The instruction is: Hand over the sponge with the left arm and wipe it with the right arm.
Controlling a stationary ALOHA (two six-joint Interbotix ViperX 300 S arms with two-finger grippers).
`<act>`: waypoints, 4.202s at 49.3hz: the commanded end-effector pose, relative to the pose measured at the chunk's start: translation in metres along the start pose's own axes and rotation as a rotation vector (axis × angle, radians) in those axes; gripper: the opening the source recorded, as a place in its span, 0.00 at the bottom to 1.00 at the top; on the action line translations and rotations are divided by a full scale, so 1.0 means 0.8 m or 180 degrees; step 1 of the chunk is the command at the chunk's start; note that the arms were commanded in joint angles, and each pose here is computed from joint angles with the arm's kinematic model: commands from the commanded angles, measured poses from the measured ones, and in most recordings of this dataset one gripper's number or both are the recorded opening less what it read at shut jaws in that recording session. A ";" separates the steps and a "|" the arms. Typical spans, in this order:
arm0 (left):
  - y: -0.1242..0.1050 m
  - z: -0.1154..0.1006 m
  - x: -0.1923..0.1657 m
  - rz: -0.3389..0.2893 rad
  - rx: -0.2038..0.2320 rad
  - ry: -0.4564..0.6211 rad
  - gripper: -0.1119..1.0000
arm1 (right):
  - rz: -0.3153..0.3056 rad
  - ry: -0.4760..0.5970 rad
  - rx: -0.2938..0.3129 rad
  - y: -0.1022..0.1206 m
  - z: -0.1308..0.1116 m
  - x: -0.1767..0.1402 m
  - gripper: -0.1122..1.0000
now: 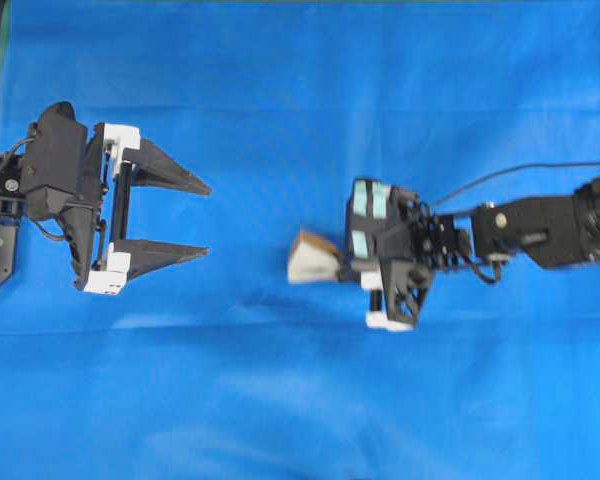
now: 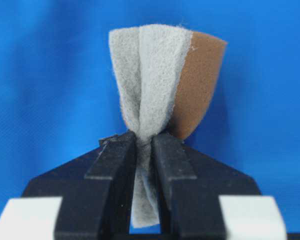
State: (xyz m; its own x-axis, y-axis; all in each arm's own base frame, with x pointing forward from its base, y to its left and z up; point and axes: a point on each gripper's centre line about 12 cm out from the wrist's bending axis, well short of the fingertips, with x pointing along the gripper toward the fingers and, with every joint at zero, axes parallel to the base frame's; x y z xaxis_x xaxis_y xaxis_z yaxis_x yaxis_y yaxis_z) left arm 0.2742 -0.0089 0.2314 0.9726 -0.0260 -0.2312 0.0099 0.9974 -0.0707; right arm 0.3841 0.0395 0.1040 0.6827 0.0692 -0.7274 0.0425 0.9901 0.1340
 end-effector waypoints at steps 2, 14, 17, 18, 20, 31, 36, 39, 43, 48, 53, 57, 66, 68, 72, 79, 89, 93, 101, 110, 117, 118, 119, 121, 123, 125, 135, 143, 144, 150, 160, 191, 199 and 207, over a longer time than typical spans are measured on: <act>-0.002 0.009 0.001 -0.0016 0.0011 -0.0082 0.85 | 0.0122 -0.0154 -0.0060 0.023 0.015 -0.015 0.26; -0.002 0.010 0.001 -0.0017 0.0016 -0.0087 0.85 | -0.0104 -0.0168 0.0019 -0.025 0.019 -0.016 0.25; -0.002 0.009 0.001 -0.0017 0.0016 -0.0087 0.85 | -0.0205 -0.0154 0.0057 -0.047 0.017 -0.017 0.25; -0.002 0.009 0.001 -0.0017 0.0016 -0.0087 0.85 | -0.0244 -0.0145 0.0071 -0.056 0.016 -0.017 0.25; -0.002 0.010 0.001 -0.0017 0.0011 -0.0092 0.84 | -0.0319 -0.0140 0.0110 -0.072 0.014 -0.019 0.25; -0.002 0.008 0.002 -0.0016 0.0011 -0.0077 0.84 | -0.0708 -0.0176 0.0336 -0.156 0.008 -0.033 0.25; -0.002 0.009 0.004 -0.0016 0.0011 -0.0072 0.84 | -0.0796 -0.0231 0.0350 -0.175 0.009 -0.038 0.25; -0.002 0.008 0.006 -0.0014 0.0011 -0.0058 0.84 | -0.0834 -0.0257 0.0369 -0.183 0.010 -0.040 0.25; -0.002 0.009 0.009 -0.0014 0.0016 -0.0048 0.84 | -0.0867 -0.0284 0.0391 -0.190 0.010 -0.042 0.25; -0.002 0.008 0.011 -0.0012 0.0017 -0.0029 0.84 | -0.0863 -0.0285 0.0397 -0.189 0.010 -0.042 0.25; -0.002 0.007 0.010 -0.0012 0.0017 -0.0024 0.84 | -0.0798 -0.0275 0.0391 -0.176 0.011 -0.038 0.25; -0.002 0.007 0.010 -0.0012 0.0012 -0.0024 0.84 | -0.0690 -0.0248 0.0325 -0.154 0.011 -0.033 0.25; -0.002 0.008 0.011 -0.0012 0.0017 -0.0029 0.84 | -0.0319 -0.0222 0.0177 -0.075 0.012 -0.019 0.25; -0.002 0.007 0.011 -0.0012 0.0017 -0.0024 0.84 | -0.0240 -0.0222 0.0165 -0.059 0.012 -0.018 0.25; -0.002 0.007 0.011 -0.0012 0.0022 -0.0024 0.84 | -0.0101 -0.0215 0.0160 -0.029 0.011 -0.016 0.25; -0.002 0.007 0.011 -0.0012 0.0022 -0.0024 0.84 | 0.0086 -0.0176 0.0112 0.012 0.011 -0.015 0.25; -0.002 0.007 0.011 -0.0012 0.0022 -0.0029 0.84 | 0.0143 -0.0137 0.0078 0.026 0.011 -0.014 0.25; -0.002 0.007 0.011 -0.0012 0.0022 -0.0029 0.84 | 0.0080 -0.0137 0.0126 0.012 0.012 -0.013 0.25; -0.002 0.007 0.011 -0.0012 0.0012 -0.0029 0.84 | -0.0140 -0.0118 0.0201 -0.034 0.011 -0.012 0.25; -0.002 0.007 0.011 -0.0012 0.0012 -0.0029 0.84 | -0.0404 -0.0120 0.0291 -0.092 0.010 -0.016 0.25; -0.002 0.006 0.011 -0.0012 0.0012 -0.0024 0.84 | -0.0529 -0.0119 0.0334 -0.119 0.009 -0.021 0.25; -0.002 0.007 0.011 -0.0012 0.0012 -0.0024 0.84 | -0.0539 -0.0120 0.0335 -0.121 0.009 -0.021 0.25; -0.002 0.007 0.011 -0.0012 0.0012 -0.0029 0.84 | -0.0546 -0.0120 0.0332 -0.122 0.009 -0.021 0.25; -0.002 0.007 0.011 -0.0012 0.0012 -0.0024 0.84 | -0.0545 -0.0119 0.0322 -0.122 0.009 -0.021 0.25; -0.002 0.007 0.011 -0.0012 0.0012 -0.0029 0.84 | -0.0543 -0.0114 0.0319 -0.122 0.009 -0.021 0.25; -0.002 0.007 0.011 -0.0012 0.0012 -0.0024 0.84 | -0.0535 -0.0117 0.0311 -0.120 0.009 -0.021 0.25; -0.002 0.007 0.011 -0.0012 0.0017 -0.0024 0.84 | -0.0503 -0.0134 0.0307 -0.114 0.011 -0.019 0.25; -0.002 0.007 0.011 -0.0012 0.0017 -0.0024 0.84 | -0.0500 -0.0150 0.0321 -0.114 0.012 -0.018 0.25; -0.002 0.007 0.011 -0.0012 0.0017 -0.0024 0.84 | -0.0500 -0.0150 0.0325 -0.114 0.012 -0.018 0.25; -0.002 0.007 0.011 -0.0012 0.0017 -0.0024 0.84 | -0.0493 -0.0160 0.0332 -0.112 0.014 -0.019 0.25; -0.002 0.007 0.011 -0.0012 0.0022 -0.0024 0.84 | -0.0474 -0.0172 0.0306 -0.107 0.021 -0.020 0.69; -0.002 0.008 0.011 -0.0013 0.0021 -0.0033 0.84 | -0.0391 -0.0435 0.0119 -0.070 0.071 -0.107 0.76; -0.002 0.008 0.011 -0.0012 0.0021 -0.0029 0.84 | -0.0410 -0.0476 0.0083 -0.066 0.079 -0.135 0.76; -0.002 0.008 0.011 -0.0012 0.0017 -0.0029 0.84 | -0.0395 -0.0568 0.0070 -0.062 0.082 -0.154 0.76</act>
State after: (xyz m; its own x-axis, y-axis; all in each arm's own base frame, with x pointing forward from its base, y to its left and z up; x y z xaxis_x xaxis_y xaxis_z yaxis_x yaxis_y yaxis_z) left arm 0.2796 -0.0091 0.2246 0.9658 -0.0258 -0.2580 0.0087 0.9977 -0.0670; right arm 0.3480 -0.0276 0.2144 0.7572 -0.0790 -0.6483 0.1594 0.9850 0.0661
